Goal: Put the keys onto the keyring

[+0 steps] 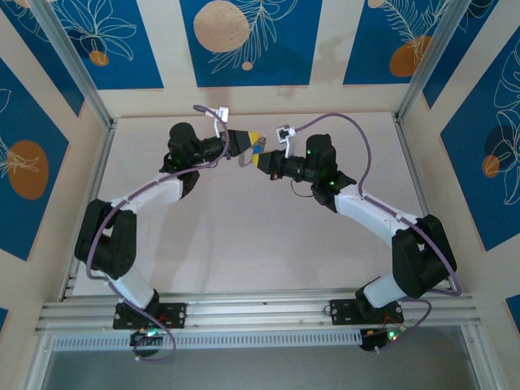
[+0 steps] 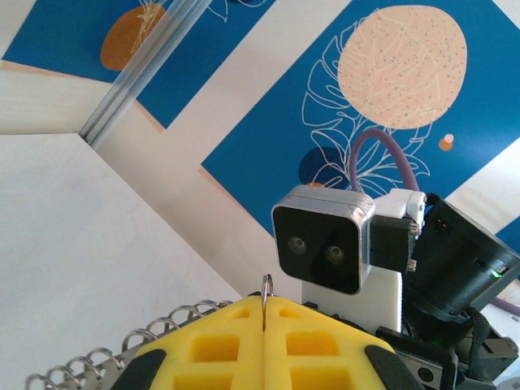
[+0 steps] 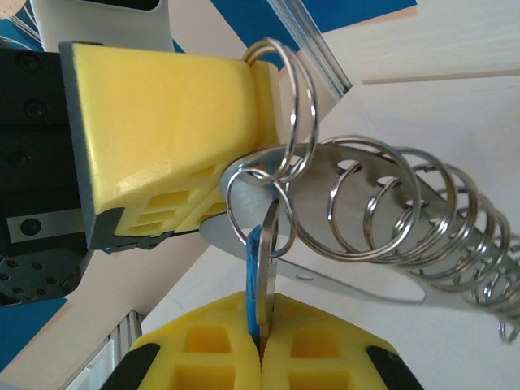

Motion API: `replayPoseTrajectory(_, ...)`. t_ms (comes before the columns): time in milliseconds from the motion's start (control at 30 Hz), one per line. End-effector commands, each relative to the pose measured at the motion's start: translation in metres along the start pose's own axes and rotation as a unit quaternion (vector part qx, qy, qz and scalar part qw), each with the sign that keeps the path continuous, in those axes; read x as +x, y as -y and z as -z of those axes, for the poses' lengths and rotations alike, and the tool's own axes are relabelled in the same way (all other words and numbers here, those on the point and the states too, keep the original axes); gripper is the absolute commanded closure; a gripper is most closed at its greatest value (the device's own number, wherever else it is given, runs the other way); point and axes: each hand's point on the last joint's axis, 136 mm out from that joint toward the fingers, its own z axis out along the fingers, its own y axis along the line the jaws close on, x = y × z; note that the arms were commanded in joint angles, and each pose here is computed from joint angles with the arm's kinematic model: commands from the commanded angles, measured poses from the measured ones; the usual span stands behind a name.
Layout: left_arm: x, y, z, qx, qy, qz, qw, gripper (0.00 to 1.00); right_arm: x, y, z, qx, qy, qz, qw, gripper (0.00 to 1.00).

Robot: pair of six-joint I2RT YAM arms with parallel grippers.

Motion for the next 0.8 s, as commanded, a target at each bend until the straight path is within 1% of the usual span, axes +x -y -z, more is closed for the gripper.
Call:
replayPoseTrajectory(0, -0.020, 0.029, 0.006, 0.022, 0.044, -0.031, 0.998, 1.00, -0.007, 0.001, -0.005, 0.006, 0.008, -0.001, 1.000, 1.00)
replayPoseTrajectory(267, -0.028, 0.029, 0.013, 0.014, 0.110, 0.007, 0.994, 1.00, -0.014, 0.009, -0.011, 0.012, 0.017, -0.016, 1.000, 1.00)
replayPoseTrajectory(533, -0.030, 0.029, 0.012, 0.009, 0.153, 0.037, 0.987, 1.00, -0.017, 0.011, -0.015, 0.010, 0.019, -0.022, 1.000, 1.00)
replayPoseTrajectory(633, -0.030, 0.029, 0.011, 0.007, 0.161, 0.040, 0.986, 1.00, -0.019, 0.010, -0.017, 0.007, 0.019, -0.025, 0.999, 1.00)
replayPoseTrajectory(700, -0.030, 0.029, 0.009, 0.007, 0.163, 0.041, 0.986, 1.00, -0.019, 0.005, -0.020, -0.007, 0.013, -0.027, 1.000, 1.00)
replayPoseTrajectory(767, -0.029, 0.027, 0.007, 0.007, 0.165, 0.043, 0.985, 1.00, -0.018, -0.013, -0.025, -0.041, -0.002, -0.020, 0.999, 1.00)
